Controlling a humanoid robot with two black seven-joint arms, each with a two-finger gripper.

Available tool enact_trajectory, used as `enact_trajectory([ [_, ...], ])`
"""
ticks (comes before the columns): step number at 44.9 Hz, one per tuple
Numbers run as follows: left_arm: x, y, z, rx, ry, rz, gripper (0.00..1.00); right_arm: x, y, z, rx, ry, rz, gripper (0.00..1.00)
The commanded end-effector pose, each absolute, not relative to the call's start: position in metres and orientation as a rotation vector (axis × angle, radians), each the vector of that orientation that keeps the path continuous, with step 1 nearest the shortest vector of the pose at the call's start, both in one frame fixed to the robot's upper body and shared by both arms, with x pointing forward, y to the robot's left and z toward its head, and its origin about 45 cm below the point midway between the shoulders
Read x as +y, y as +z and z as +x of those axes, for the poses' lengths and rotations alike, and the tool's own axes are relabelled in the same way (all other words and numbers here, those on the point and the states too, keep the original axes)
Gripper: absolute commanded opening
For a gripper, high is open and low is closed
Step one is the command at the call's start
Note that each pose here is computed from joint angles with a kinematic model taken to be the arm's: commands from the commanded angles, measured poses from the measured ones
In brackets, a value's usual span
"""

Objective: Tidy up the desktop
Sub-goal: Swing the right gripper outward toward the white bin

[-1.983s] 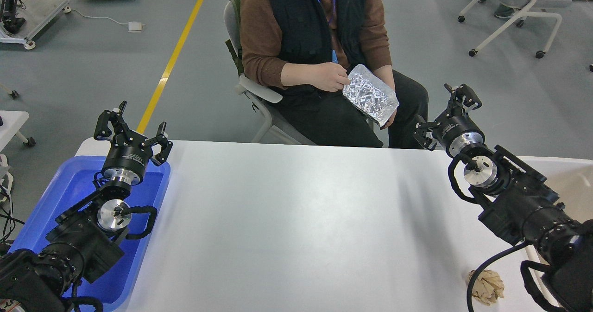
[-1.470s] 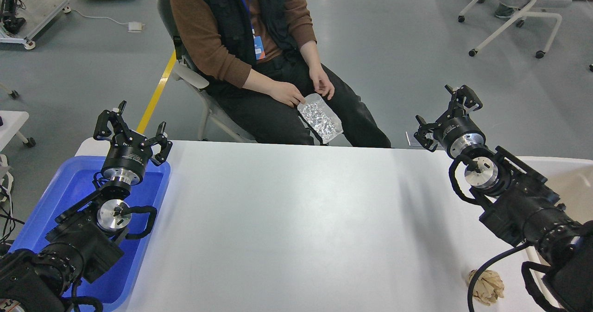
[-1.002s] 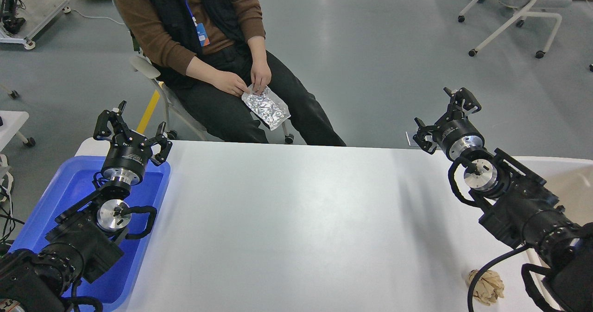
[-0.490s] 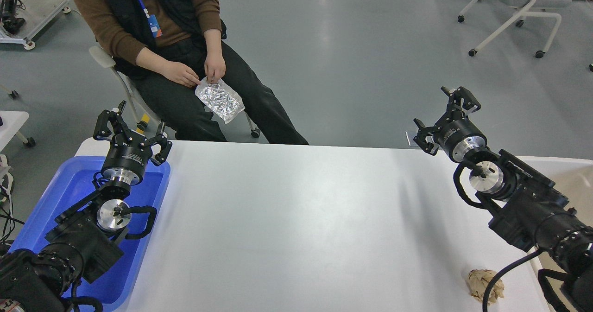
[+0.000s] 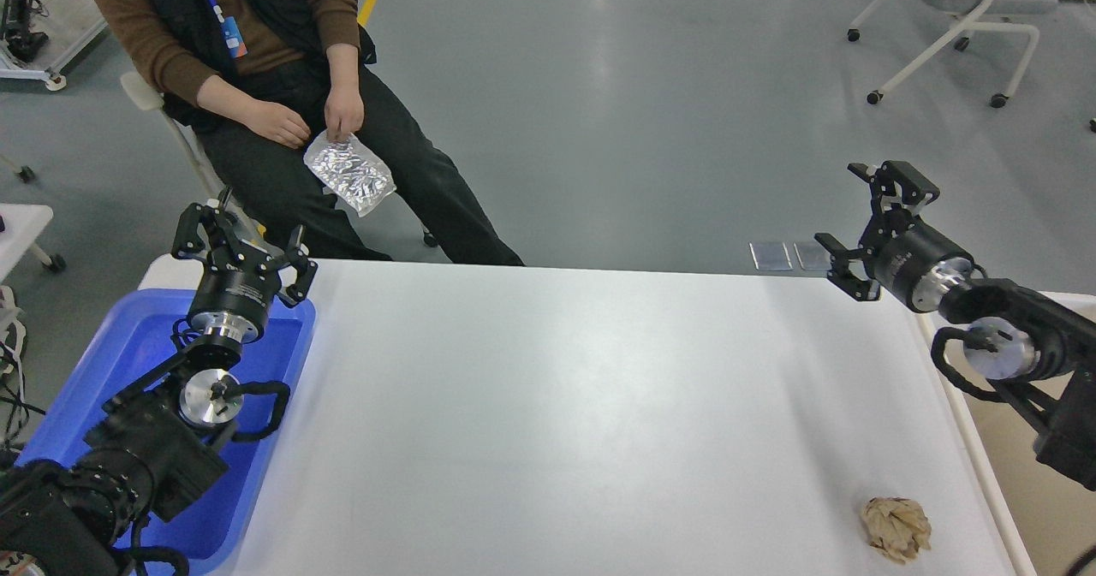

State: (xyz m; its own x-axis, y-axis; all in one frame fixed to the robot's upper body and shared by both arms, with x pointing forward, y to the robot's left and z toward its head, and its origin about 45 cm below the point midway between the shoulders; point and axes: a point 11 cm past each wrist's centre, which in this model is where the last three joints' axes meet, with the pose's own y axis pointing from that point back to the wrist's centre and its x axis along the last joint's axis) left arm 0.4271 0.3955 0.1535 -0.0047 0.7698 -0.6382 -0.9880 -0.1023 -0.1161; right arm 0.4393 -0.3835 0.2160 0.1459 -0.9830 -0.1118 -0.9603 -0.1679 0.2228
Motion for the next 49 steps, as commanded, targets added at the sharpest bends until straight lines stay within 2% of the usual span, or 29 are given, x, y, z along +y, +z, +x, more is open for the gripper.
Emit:
enact_trajectory([
  [1,0.395,0.153,0.427,0.428,1.557,-0.661,1.00,-0.407,0.233,0.409,-1.857,-0.243,2.288,1.00],
  [18,0.395,0.153,0.427,0.428,1.557,-0.661,1.00,-0.456,0.233,0.379,-1.893,-0.201,2.171,1.00],
  [27,0.396,0.153,0.427,0.428,1.558,-0.660,1.00,-0.456,0.233,0.354,-1.675,-0.039,2.135,1.00],
  [49,0.395,0.153,0.427,0.428,1.557,-0.661,1.00,-0.446,0.160,0.278,-0.986,0.610,1.859,1.00],
])
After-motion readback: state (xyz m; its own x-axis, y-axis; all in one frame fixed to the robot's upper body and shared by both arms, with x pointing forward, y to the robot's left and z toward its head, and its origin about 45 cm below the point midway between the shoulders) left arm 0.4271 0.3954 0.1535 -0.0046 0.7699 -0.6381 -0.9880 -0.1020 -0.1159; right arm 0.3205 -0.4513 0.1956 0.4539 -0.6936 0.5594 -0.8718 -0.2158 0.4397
